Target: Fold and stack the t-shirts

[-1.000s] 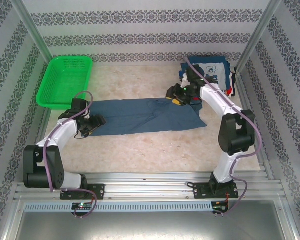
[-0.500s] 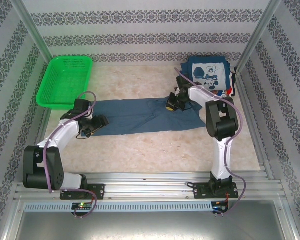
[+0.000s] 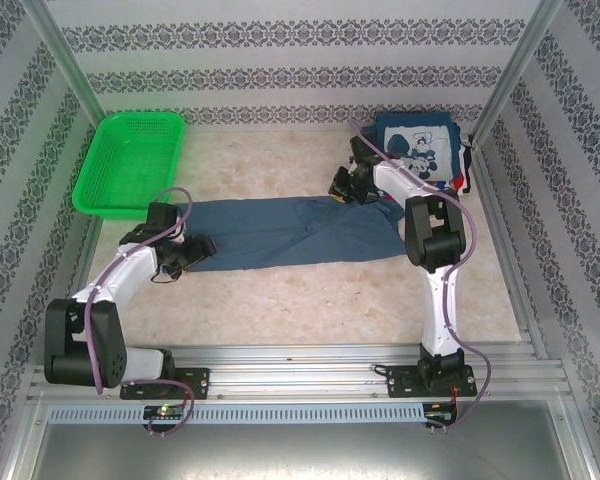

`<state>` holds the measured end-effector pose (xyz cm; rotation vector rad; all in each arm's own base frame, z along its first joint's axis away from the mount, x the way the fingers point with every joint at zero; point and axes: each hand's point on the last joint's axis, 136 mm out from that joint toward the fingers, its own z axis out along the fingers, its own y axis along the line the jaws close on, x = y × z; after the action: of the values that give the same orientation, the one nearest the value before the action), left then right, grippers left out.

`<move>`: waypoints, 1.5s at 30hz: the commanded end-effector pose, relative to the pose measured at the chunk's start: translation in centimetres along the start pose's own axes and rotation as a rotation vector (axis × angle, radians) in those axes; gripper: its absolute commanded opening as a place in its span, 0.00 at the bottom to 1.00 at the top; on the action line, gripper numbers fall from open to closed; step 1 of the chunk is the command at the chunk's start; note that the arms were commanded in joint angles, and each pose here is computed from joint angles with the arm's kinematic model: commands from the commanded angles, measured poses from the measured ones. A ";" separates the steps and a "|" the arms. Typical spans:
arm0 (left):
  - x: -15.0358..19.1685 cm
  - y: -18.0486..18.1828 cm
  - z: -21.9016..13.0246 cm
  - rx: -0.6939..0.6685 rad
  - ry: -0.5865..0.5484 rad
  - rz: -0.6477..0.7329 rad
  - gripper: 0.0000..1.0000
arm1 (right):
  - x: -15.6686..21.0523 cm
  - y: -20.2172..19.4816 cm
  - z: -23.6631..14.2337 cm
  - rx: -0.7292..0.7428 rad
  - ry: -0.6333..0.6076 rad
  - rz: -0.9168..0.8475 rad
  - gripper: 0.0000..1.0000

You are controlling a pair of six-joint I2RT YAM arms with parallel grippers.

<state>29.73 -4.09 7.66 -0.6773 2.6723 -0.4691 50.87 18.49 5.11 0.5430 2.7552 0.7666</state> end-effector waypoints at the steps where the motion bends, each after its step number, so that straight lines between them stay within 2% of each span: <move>1: -0.1 0.5 -1.5 -0.037 -0.030 0.015 0.79 | -0.1 1.8 -5.7 -0.028 -0.070 -0.054 0.23; 3: -0.4 1.0 -1.9 -0.050 -0.050 -0.004 0.80 | 1.3 0.7 -8.1 0.011 -0.072 -0.090 0.28; 7: -1.2 1.3 -1.9 -0.040 -0.070 -0.037 0.81 | 4.5 -5.6 -12.0 0.139 -0.066 -0.067 0.40; 10: -2.0 1.1 -1.6 -0.020 -0.071 -0.044 0.81 | 6.2 -10.4 -13.4 0.186 -0.056 -0.022 0.46; 13: -2.8 0.8 -1.2 -0.013 -0.067 -0.043 0.81 | 6.8 -13.3 -13.3 0.185 -0.024 0.006 0.49; 30: -3.0 2.4 0.3 -0.041 -0.047 -0.084 0.79 | 5.8 -16.7 -10.5 0.261 0.044 -0.069 0.49; 35: -3.0 2.6 0.6 -0.041 -0.038 -0.092 0.79 | 5.8 -16.3 -10.1 0.238 0.050 -0.074 0.41; 39: -3.0 2.8 0.8 -0.048 -0.038 -0.093 0.79 | 6.0 -16.1 -10.3 0.225 0.040 -0.078 0.25; 42: -2.9 3.3 0.9 -0.057 -0.031 -0.099 0.79 | 6.3 -16.5 -10.7 0.247 0.036 -0.075 0.07; 45: -2.9 3.9 1.0 -0.073 -0.029 -0.107 0.79 | 6.2 -16.5 -11.9 0.255 -0.006 -0.063 0.01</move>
<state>31.14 -0.27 6.65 -0.8430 2.6412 -0.4084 37.20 3.03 4.04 0.4969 2.9049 0.4386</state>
